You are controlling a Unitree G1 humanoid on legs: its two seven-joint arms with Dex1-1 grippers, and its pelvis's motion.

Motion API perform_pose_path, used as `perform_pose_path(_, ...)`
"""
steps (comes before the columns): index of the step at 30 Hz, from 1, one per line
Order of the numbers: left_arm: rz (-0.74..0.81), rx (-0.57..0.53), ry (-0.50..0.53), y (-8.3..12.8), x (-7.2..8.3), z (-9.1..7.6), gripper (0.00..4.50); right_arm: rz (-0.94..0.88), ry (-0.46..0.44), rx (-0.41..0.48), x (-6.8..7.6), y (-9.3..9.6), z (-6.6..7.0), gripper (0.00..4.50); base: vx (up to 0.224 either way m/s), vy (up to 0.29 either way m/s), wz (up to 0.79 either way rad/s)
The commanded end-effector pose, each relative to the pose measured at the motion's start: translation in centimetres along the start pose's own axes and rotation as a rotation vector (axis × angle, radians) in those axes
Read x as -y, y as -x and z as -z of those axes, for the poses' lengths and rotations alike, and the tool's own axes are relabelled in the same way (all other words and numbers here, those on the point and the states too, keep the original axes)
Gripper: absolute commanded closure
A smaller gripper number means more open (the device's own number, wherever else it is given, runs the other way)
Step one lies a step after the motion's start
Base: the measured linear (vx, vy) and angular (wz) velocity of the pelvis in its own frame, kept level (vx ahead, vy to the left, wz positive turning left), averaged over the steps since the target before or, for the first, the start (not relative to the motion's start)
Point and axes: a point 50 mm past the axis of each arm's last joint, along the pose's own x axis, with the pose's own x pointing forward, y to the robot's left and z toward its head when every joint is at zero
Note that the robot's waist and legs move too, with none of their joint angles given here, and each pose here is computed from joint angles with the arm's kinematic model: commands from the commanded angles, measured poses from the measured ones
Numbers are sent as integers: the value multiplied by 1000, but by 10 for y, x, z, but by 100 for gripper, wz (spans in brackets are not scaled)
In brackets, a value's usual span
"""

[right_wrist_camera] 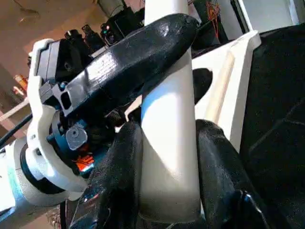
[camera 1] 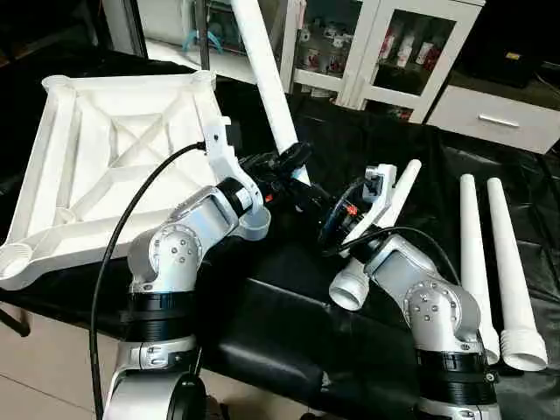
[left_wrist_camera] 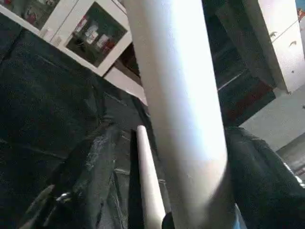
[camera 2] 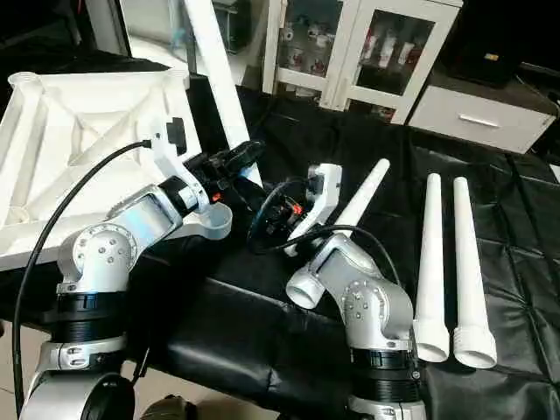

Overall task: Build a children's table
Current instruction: Pick table leg

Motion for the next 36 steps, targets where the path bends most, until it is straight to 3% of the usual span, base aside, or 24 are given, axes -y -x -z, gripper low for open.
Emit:
perform_pose_path(1,-5,16,2,0,2,-5,115,-20,25,21,-6,2,-8,330,0,0,0)
perform_pose_path(20,15,27,3,1,3,-8,261,-10,52,-1,-4,2,-5,330,0,0,0)
perform_pose_path(21,14,26,0,1,3,-8,265,-5,57,-4,-4,1,-5,274,0,0,0)
perform_pose_path(22,9,28,-7,1,1,-10,269,-1,56,-9,-4,1,-4,260,0,0,0)
perform_pose_path(25,-2,40,-21,1,-1,-13,278,-12,50,-13,-5,2,-3,252,0,0,0)
perform_pose_path(33,-36,78,-57,3,-10,-29,299,-74,68,-39,-12,6,-1,164,0,0,0)
perform_pose_path(36,-47,57,-162,9,-16,-37,300,-98,112,-64,-14,12,-1,155,0,0,0)
